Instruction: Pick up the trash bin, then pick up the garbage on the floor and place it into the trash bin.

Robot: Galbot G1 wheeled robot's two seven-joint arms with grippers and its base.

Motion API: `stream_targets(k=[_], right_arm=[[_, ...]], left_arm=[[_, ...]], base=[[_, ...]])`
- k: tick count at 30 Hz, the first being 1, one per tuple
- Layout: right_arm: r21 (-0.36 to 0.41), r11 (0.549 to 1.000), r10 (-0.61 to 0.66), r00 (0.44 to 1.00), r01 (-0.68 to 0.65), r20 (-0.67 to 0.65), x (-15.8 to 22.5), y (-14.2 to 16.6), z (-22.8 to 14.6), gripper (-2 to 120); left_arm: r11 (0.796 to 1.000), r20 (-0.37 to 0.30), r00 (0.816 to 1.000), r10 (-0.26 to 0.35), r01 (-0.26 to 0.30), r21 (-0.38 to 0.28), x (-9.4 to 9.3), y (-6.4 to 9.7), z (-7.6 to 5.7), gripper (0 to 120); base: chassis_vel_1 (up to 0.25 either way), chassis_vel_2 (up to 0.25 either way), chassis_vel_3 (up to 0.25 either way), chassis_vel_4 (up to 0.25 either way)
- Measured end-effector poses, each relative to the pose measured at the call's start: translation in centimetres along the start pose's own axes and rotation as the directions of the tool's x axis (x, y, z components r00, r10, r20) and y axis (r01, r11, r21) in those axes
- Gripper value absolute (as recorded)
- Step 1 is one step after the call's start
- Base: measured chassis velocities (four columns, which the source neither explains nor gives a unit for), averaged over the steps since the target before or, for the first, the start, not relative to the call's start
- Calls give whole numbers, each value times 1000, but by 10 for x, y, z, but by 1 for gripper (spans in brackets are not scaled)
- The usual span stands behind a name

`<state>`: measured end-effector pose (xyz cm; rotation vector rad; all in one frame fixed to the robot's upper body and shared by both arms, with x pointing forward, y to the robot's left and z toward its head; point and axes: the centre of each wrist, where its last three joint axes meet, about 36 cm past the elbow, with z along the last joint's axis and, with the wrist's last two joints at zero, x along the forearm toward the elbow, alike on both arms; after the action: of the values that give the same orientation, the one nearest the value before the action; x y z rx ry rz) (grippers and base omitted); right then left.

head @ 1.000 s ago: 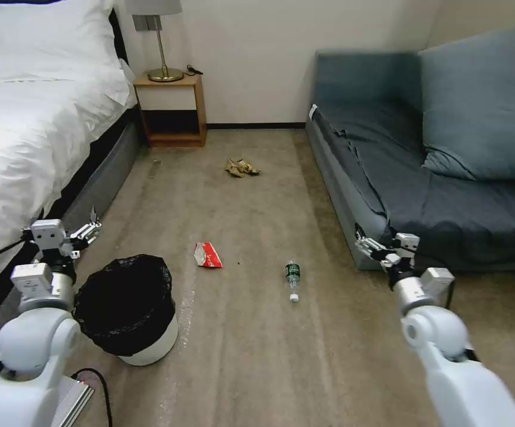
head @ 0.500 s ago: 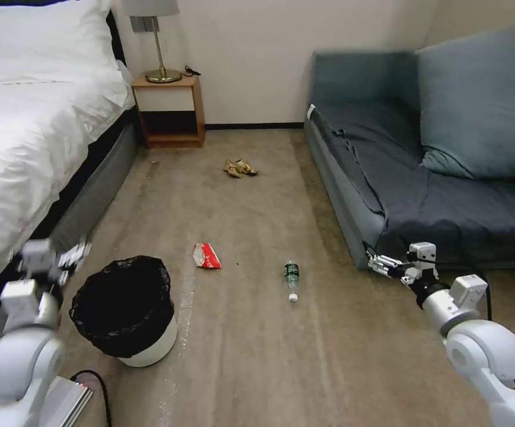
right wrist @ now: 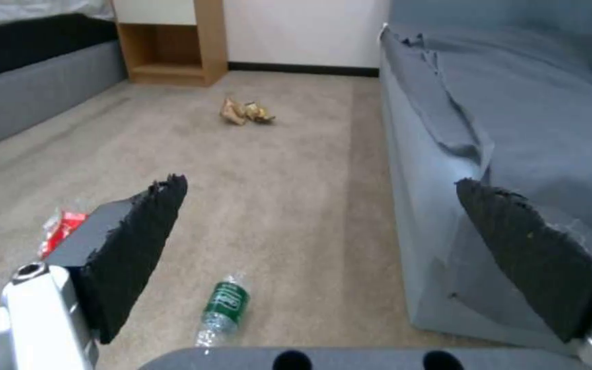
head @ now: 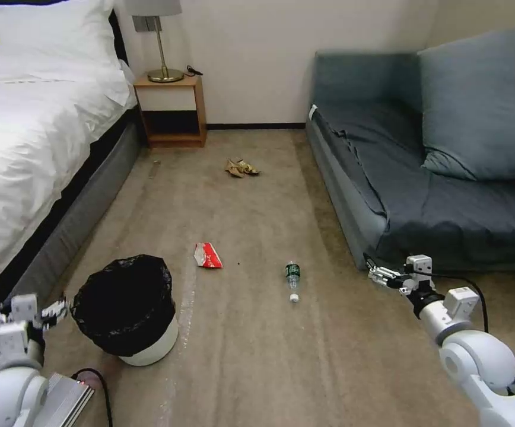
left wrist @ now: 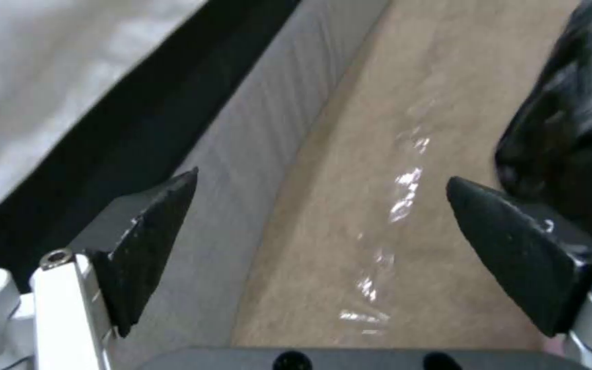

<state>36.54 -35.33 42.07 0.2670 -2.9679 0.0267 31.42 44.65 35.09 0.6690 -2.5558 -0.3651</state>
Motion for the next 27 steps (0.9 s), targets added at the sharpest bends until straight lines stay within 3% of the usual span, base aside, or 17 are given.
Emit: stream_targets(k=[5, 10, 13, 18, 22, 27], right_arm=[[-1, 1000, 0, 1000, 0, -2, 0, 1, 1, 100], [0, 1000, 10, 1000, -10, -12, 1, -2, 8, 100], [2, 1000, 15, 1000, -15, -27, 4, 0, 19, 100], [1, 1000, 7, 1000, -7, -26, 5, 4, 20, 100], [4, 1000, 2, 1000, -2, -18, 5, 5, 17, 100], [10, 1000, 0, 1000, 0, -14, 6, 4, 14, 100]], left_arm=[[1000, -6, 1000, 5, -5, -2, -3, -2, 2, 96], [1000, 31, 999, 5, -4, -14, 0, 0, -10, 96], [998, 124, 992, -39, 44, -38, 7, 23, -39, 96], [997, 178, 983, -52, 60, -40, 13, 34, -56, 96], [998, 184, 982, -44, 51, -33, 14, 32, -58, 95], [1000, 177, 984, -4, 8, -25, 13, 16, -58, 94]], base=[[0, 0, 0, 0], [0, 0, 0, 0], [0, 0, 0, 0], [0, 0, 0, 0], [0, 0, 0, 0], [0, 0, 0, 0]])
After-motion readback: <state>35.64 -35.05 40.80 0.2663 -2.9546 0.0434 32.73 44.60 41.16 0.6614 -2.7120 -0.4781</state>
